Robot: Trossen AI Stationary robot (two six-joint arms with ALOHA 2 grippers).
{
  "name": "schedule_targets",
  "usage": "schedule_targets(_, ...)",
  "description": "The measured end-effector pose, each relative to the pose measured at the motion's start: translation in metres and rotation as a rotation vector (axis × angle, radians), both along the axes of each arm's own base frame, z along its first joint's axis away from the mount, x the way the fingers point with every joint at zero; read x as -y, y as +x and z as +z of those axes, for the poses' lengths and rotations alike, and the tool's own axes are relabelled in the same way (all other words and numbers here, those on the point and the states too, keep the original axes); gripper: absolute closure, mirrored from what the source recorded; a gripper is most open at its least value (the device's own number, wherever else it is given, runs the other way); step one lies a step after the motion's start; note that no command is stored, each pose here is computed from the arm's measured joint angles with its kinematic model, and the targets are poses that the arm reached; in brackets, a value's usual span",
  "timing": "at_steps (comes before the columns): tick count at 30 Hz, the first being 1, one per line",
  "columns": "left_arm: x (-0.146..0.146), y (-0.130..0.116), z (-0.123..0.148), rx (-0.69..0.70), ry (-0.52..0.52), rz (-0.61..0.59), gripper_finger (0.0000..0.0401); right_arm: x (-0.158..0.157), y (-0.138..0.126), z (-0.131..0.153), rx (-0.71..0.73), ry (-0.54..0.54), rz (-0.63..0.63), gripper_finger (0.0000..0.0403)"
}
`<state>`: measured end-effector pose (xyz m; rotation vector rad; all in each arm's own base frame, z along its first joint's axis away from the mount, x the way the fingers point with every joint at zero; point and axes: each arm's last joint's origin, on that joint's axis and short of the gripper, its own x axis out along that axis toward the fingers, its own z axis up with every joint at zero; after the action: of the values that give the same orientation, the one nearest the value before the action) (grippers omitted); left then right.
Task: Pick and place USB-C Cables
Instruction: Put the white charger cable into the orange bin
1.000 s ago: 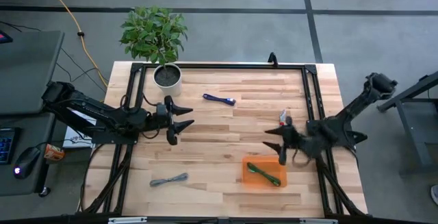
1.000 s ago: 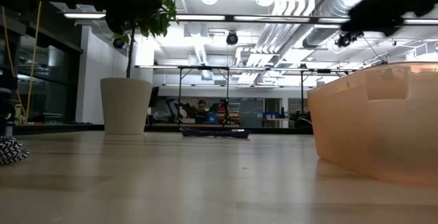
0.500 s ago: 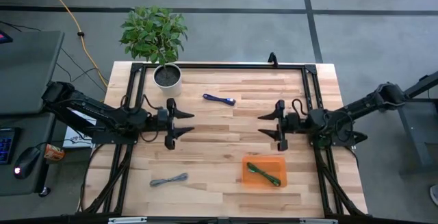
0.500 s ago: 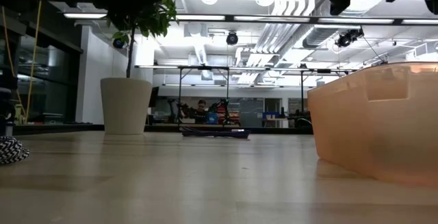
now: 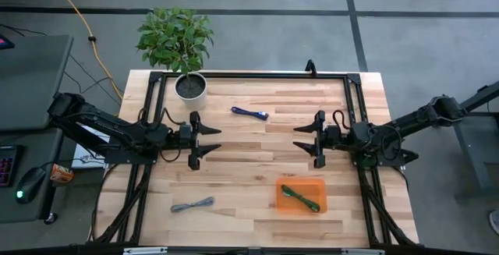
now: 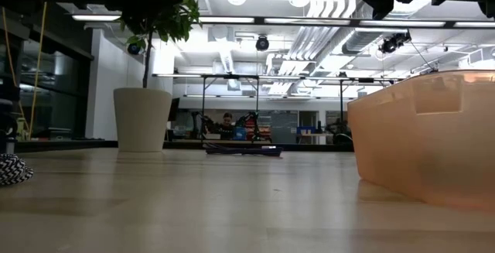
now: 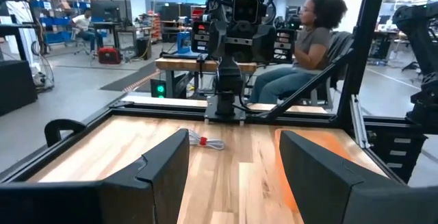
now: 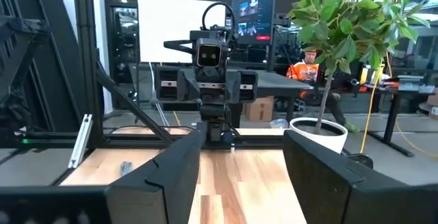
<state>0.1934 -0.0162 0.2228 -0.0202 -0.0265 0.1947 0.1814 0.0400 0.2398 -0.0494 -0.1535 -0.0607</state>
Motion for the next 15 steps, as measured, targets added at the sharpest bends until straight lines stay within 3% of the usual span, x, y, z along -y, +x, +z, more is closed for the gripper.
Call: schedule_targets(15,-0.0001,0.0,0.0,0.002,-0.009,0.002,0.0192,0.0003,0.0001,-0.0003,0.0,0.055,-0.002,0.0201)
